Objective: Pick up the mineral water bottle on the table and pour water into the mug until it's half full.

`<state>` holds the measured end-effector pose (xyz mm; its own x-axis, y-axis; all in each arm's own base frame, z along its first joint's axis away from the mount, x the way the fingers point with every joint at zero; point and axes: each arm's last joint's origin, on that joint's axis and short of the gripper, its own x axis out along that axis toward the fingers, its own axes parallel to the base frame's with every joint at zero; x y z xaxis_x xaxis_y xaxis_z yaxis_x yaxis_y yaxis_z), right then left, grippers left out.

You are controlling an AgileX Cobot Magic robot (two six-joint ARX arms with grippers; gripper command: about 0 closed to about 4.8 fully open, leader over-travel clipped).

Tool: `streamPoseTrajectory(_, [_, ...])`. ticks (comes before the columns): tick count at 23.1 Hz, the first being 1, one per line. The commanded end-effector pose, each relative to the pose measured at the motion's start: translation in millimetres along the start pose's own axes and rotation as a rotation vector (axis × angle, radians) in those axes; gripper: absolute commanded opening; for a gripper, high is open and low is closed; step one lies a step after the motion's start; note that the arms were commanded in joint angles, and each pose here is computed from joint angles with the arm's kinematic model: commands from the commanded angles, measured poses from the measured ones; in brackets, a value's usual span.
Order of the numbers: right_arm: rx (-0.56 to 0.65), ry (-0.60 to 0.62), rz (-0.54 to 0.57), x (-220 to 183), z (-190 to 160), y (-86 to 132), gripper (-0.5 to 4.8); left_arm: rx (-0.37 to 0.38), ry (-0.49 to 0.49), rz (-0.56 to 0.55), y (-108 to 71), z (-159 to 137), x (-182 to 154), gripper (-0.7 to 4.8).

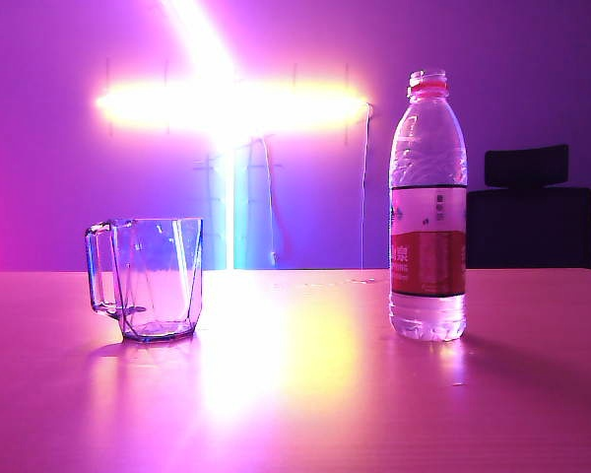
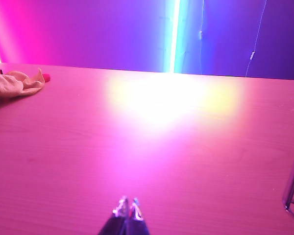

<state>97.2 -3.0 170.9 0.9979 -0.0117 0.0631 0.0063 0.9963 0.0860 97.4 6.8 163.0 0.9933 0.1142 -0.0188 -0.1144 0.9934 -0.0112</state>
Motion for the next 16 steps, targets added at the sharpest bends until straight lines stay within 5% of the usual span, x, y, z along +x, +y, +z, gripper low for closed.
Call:
streamPoseTrajectory(1, [-0.003,-0.014,0.0,0,0,0,-0.05,0.003,-0.008,0.002,0.1,2,0,-0.02])
streamPoseTrajectory(8, [-0.003,-0.021,0.025,0,1,1,-0.05,0.005,-0.007,-0.062,-6.3,2,-1,-0.02])
streamPoseTrajectory(11, [0.075,-0.04,0.222,-1,5,7,0.01,0.01,0.007,-0.273,-26.5,0,-4,-0.02])
streamPoseTrajectory(16, [0.249,-0.1,0.377,-5,24,12,0.55,0.044,0.083,-0.579,-55.9,-6,-14,-0.02])
